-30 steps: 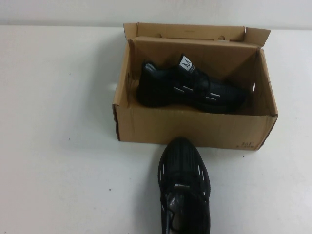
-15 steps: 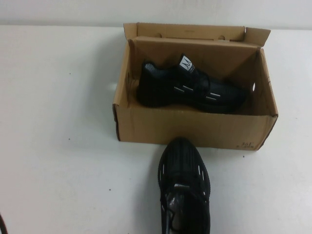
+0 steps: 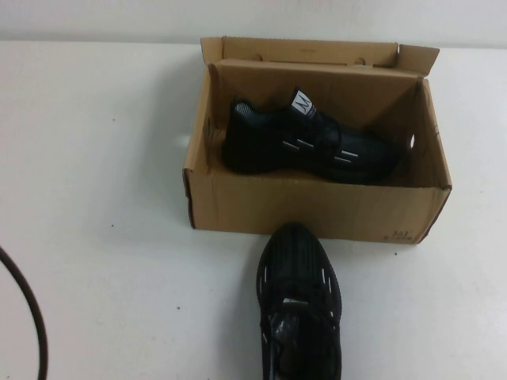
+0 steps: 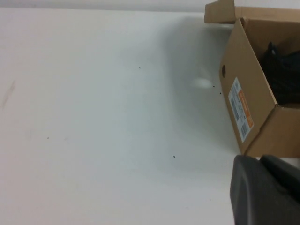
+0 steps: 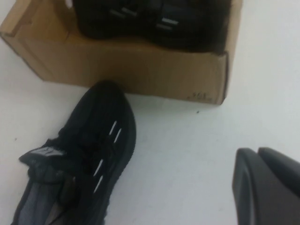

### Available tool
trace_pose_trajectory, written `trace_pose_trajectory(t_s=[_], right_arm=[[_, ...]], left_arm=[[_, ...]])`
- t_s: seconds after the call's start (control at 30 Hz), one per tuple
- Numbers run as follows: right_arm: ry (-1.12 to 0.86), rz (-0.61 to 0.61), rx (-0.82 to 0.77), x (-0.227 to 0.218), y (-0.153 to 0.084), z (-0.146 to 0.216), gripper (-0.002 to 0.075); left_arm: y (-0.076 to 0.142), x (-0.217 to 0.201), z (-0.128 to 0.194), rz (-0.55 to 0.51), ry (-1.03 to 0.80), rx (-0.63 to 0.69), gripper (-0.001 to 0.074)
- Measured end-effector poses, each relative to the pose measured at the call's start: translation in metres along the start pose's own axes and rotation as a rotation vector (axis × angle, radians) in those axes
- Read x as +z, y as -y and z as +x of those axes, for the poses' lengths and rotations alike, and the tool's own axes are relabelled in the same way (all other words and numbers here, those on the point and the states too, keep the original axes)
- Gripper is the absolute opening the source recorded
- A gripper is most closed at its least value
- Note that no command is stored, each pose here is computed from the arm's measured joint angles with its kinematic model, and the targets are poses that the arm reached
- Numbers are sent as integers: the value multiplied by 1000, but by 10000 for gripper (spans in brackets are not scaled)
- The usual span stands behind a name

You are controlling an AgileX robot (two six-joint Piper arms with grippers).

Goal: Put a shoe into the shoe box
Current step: Pick up the shoe from the table

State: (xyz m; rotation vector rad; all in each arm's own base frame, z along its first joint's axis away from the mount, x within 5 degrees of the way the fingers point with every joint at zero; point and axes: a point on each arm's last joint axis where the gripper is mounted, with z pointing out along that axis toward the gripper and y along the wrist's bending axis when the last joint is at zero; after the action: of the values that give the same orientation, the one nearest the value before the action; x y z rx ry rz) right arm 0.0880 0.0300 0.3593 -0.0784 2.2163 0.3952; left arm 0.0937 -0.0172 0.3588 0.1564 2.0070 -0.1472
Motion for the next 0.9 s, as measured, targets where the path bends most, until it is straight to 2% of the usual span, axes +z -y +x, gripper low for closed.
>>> trace_pose_trajectory(t_s=[0.3, 0.47, 0.73, 0.9], right_arm=[[-175, -114, -2, 30, -6, -10, -16], [-176, -183, -5, 33, -12, -12, -16], [-125, -403, 1, 31, -30, -18, -16], [-150, -437, -6, 35, -32, -19, -16]], left_arm=[[4, 4, -5, 48, -31, -30, -3], [8, 9, -2, 90, -80, 11, -3], [11, 29, 1, 127, -187, 15, -4], [14, 38, 1, 163, -224, 2, -4]])
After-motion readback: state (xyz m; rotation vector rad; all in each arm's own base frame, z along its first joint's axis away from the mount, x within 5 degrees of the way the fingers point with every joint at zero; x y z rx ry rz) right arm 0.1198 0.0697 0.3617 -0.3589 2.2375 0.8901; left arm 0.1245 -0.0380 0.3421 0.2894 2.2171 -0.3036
